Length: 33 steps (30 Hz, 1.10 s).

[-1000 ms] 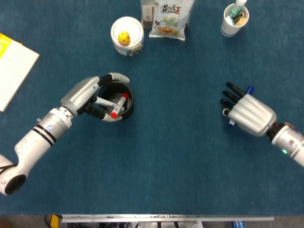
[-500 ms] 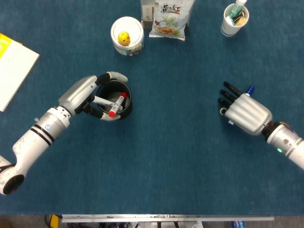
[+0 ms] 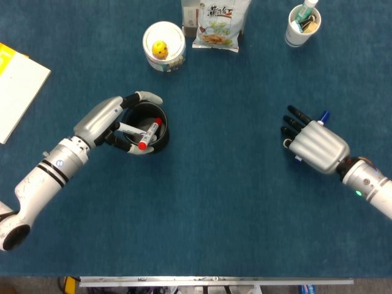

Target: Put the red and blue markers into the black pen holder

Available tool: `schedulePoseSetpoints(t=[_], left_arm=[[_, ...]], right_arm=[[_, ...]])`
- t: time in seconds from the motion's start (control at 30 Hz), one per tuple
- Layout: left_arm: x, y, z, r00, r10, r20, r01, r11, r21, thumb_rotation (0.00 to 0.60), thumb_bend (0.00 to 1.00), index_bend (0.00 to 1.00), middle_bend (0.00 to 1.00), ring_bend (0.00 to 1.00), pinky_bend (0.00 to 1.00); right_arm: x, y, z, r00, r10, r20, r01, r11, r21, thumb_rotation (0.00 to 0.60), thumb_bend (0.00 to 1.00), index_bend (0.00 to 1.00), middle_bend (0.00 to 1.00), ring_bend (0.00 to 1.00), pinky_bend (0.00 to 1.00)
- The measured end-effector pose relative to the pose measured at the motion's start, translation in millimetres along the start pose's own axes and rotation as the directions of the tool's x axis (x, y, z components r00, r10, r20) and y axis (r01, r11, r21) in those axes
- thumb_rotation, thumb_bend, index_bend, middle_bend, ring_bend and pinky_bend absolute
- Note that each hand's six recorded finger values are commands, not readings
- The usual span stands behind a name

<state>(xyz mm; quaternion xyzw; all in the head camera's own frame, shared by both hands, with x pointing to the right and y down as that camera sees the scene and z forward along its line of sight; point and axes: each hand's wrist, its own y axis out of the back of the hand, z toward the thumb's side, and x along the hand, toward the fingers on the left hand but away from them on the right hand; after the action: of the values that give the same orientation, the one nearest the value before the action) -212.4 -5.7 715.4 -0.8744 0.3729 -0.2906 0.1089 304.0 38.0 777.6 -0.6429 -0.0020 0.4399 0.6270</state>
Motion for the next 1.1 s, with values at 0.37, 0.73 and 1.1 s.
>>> schedulePoseSetpoints(t=[0.37, 0.73, 1.1], left_arm=[[0, 0, 1, 1.0, 0.001, 0.003, -0.001, 1.0, 0.002, 0.6, 0.12, 0.24, 0.3, 0.3, 0.28], [-1, 4, 4, 1.0, 0.004, 0.001, -0.004, 1.0, 0.013, 0.6, 0.12, 0.24, 0.3, 0.3, 0.28], [3, 0, 11, 1.0, -0.004, 0.003, 0.004, 1.0, 0.022, 0.6, 0.12, 0.24, 0.3, 0.3, 0.28]], right_arm=[[1, 1, 0, 1.0, -0.012, 0.007, 0.012, 1.0, -0.011, 0.6, 0.35, 0.59, 0.28, 0.13, 0.05], [7, 47, -22, 0.985, -0.14, 0.101, 0.156, 0.972, -0.173, 0.6, 0.35, 0.61, 0.3, 0.13, 0.05], [16, 149, -40, 0.926, -0.31, 0.214, 0.374, 0.693, -0.616, 0.6, 0.35, 0.61, 0.31, 0.13, 0.05]])
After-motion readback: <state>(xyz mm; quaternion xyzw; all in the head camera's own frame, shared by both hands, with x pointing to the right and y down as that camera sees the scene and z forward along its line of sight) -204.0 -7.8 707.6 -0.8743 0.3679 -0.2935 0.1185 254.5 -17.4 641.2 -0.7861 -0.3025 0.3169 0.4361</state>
